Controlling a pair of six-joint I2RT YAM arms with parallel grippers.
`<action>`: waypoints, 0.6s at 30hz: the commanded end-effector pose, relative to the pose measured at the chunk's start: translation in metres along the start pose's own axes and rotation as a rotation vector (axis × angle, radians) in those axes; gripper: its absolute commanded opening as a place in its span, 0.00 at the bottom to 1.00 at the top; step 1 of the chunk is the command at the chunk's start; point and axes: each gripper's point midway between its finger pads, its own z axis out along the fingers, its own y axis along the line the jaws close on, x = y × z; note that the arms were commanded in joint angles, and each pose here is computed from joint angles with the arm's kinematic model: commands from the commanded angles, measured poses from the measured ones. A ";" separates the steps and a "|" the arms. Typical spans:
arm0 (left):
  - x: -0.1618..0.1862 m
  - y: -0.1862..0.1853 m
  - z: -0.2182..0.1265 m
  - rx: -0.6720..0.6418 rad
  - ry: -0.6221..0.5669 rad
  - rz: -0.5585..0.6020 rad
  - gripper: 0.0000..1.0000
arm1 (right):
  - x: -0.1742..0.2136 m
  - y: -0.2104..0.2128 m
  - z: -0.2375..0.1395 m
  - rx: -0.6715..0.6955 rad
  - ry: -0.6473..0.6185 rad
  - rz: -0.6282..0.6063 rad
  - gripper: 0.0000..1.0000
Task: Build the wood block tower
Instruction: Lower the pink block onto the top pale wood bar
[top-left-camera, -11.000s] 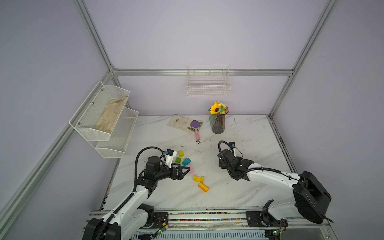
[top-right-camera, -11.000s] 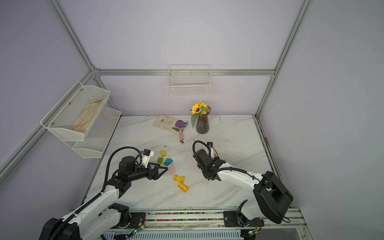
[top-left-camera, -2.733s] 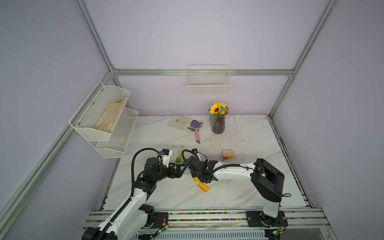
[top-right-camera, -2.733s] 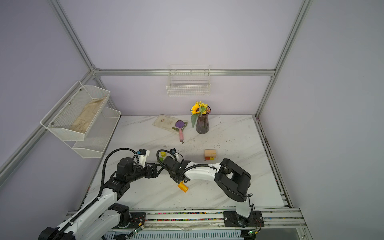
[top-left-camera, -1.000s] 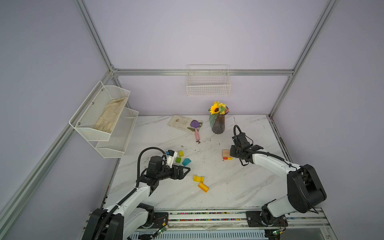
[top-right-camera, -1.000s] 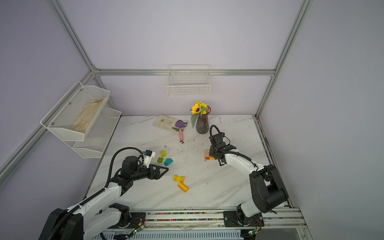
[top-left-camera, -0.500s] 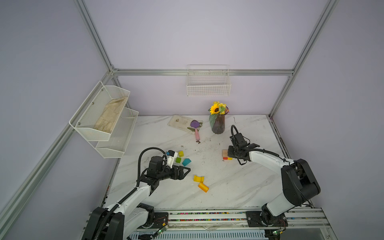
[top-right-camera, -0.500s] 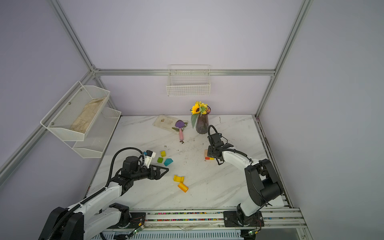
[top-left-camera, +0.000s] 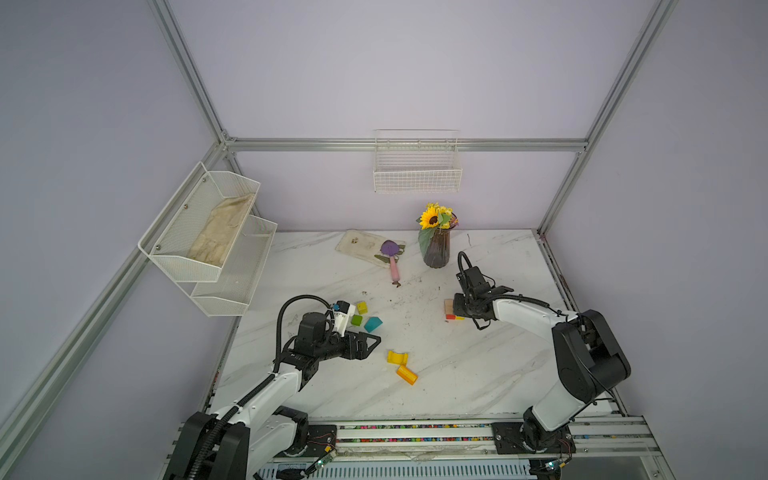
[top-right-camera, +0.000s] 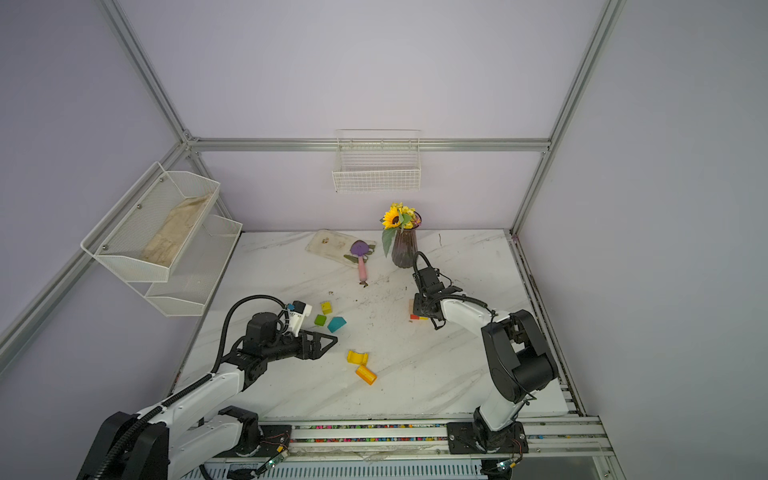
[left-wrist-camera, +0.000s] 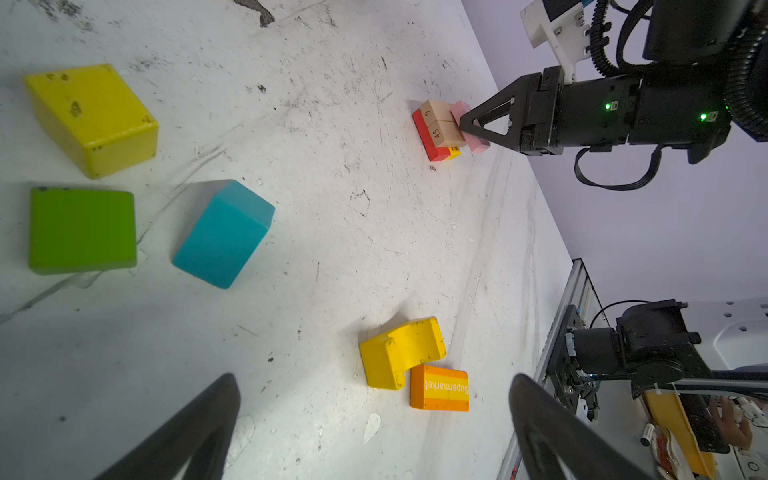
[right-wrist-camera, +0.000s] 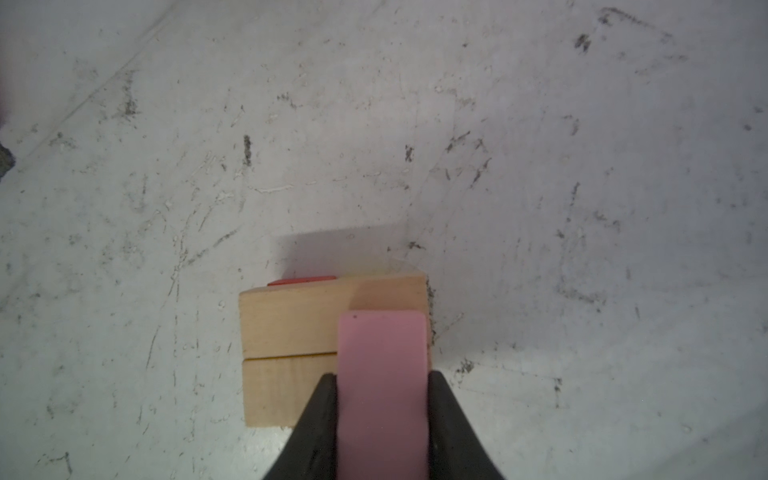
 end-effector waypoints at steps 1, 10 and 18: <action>-0.012 -0.009 0.000 0.022 -0.029 0.061 1.00 | -0.011 0.004 -0.003 0.001 -0.019 -0.011 0.20; -0.012 -0.008 0.001 0.022 -0.024 0.059 1.00 | -0.012 0.009 -0.002 -0.011 -0.017 -0.022 0.22; -0.012 -0.008 0.002 0.019 -0.024 0.059 1.00 | -0.010 0.009 0.001 -0.006 -0.010 -0.030 0.31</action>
